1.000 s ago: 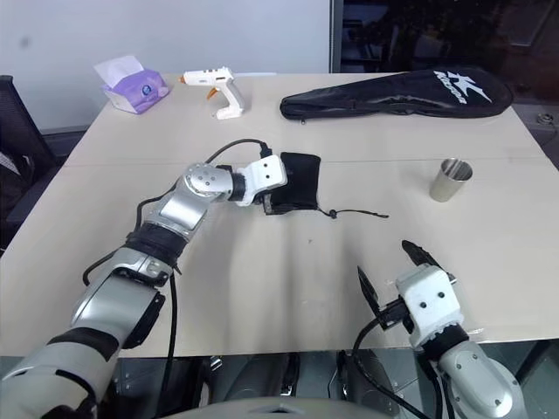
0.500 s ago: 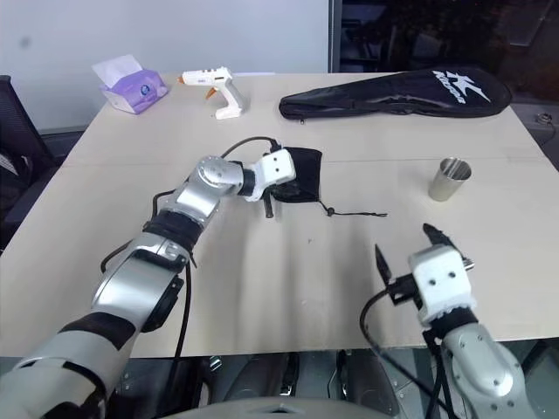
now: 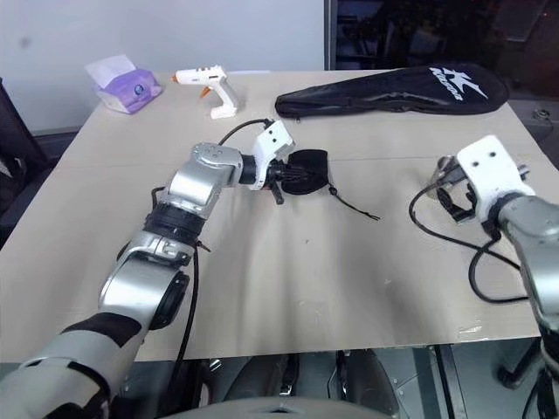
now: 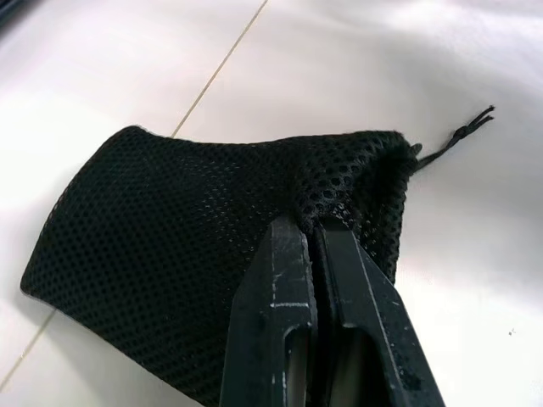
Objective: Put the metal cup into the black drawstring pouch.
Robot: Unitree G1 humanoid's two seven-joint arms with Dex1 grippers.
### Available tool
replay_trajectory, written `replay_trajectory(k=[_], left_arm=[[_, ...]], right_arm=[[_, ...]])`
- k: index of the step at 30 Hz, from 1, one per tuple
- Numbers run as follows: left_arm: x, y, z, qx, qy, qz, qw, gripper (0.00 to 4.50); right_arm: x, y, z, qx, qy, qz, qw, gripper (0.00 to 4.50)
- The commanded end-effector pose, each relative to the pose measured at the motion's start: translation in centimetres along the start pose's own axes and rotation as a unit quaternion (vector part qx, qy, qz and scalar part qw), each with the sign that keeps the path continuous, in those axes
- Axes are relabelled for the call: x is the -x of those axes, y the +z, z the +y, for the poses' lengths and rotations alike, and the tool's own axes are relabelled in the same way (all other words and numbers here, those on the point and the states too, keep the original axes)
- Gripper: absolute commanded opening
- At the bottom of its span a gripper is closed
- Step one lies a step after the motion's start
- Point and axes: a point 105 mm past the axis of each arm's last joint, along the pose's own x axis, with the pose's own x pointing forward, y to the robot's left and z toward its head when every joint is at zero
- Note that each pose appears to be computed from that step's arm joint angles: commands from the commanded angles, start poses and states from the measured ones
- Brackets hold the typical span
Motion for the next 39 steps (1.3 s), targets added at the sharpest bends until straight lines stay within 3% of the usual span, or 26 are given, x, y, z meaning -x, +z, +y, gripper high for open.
replay_trajectory(k=[1, 5, 9, 11, 19, 22, 25, 31, 36, 39], left_arm=[[0.7, 1.8, -0.4, -0.004, 0.017, -0.035, 0.999, 0.05], [1.0, 1.2, -1.0, 0.01, 0.036, -0.038, 0.999, 0.0], [1.5, 1.0, -1.2, 0.015, 0.05, -0.04, 0.998, 0.0], [1.7, 0.9, -1.1, 0.017, 0.057, -0.04, 0.997, 0.0], [1.8, 1.5, -0.8, 0.026, 0.064, -0.052, 0.996, 0.0], [1.8, 2.5, -0.6, 0.063, 0.061, -0.068, 0.994, 0.0], [1.6, 3.2, -0.7, 0.102, 0.045, -0.071, 0.991, 0.0], [0.0, 2.9, -1.0, 0.181, 0.039, -0.026, 0.982, 0.0], [-1.3, 3.5, -1.6, 0.214, 0.024, -0.013, 0.977, 0.0], [-1.8, 4.8, -2.3, 0.252, 0.001, -0.023, 0.967, 0.0]], right_arm=[[-1.2, 0.0, 0.3, -0.007, 0.052, 0.005, 0.999, 4.5], [-3.0, 1.0, 0.9, 0.01, 0.097, -0.007, 0.995, 2.65], [-4.3, 0.1, 0.7, 0.042, 0.101, 0.01, 0.994, 0.69], [-4.7, -0.2, 0.6, 0.056, 0.107, 0.015, 0.993, 0.1], [-4.4, -0.5, 0.1, 0.094, 0.105, 0.018, 0.99, 0.1], [-1.8, 2.8, 1.5, 0.014, 0.158, -0.061, 0.985, 0.1], [1.6, 6.0, 3.8, -0.067, 0.207, -0.149, 0.965, 0.1], [4.9, 9.2, 8.3, -0.219, 0.22, -0.259, 0.915, 0.1], [5.4, 10.7, 11.0, -0.317, 0.212, -0.295, 0.876, 0.1], [5.1, 10.7, 11.8, -0.349, 0.197, -0.292, 0.868, 0.1]])
